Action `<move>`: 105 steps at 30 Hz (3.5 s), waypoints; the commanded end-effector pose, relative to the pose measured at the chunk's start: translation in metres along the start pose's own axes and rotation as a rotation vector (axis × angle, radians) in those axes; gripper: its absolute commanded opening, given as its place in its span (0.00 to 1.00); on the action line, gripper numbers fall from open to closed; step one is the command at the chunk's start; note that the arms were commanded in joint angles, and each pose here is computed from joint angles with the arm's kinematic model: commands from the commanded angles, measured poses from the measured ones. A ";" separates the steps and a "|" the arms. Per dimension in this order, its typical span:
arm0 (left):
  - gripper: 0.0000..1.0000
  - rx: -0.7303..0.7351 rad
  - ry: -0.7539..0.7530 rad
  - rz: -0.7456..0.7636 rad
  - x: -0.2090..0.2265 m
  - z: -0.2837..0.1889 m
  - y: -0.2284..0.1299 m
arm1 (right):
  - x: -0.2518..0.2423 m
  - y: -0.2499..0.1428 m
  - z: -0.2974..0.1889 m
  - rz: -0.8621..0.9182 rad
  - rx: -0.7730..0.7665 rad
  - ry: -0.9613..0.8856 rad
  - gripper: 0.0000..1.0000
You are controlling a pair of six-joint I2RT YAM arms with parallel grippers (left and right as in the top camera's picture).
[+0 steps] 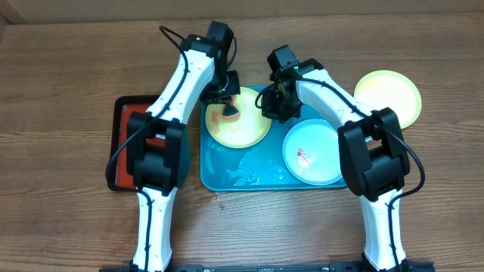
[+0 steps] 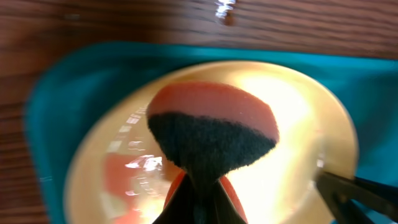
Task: Clean dirty plates on tray and stack at the side
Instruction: 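Move the sponge back over the red water tray with the left gripper, then lift the yellow-green plate with the right gripper and stack it on the yellow plate, then reach the right gripper to the light blue plate's rim and grasp it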
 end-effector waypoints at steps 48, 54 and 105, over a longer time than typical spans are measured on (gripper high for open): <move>0.04 0.007 0.148 -0.425 0.160 -0.128 -0.011 | 0.094 -0.050 -0.199 -0.702 -0.985 -0.981 0.04; 0.05 0.004 0.149 -0.424 0.161 -0.125 -0.010 | 0.115 -0.071 -0.203 -0.928 -0.940 -1.149 0.04; 0.04 -0.015 0.144 -0.390 0.148 -0.123 -0.005 | -0.346 0.059 -0.160 0.614 -0.344 0.005 0.15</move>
Point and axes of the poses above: each gripper's point midway between its finger pads, its own z axis out along the fingers, its own x axis along the line the jaws close on, y = z × x, the point moved 7 cm from there along -z, back along the fingers, and after that the axes turned 9 degrees about z, right-handed, at the moved point
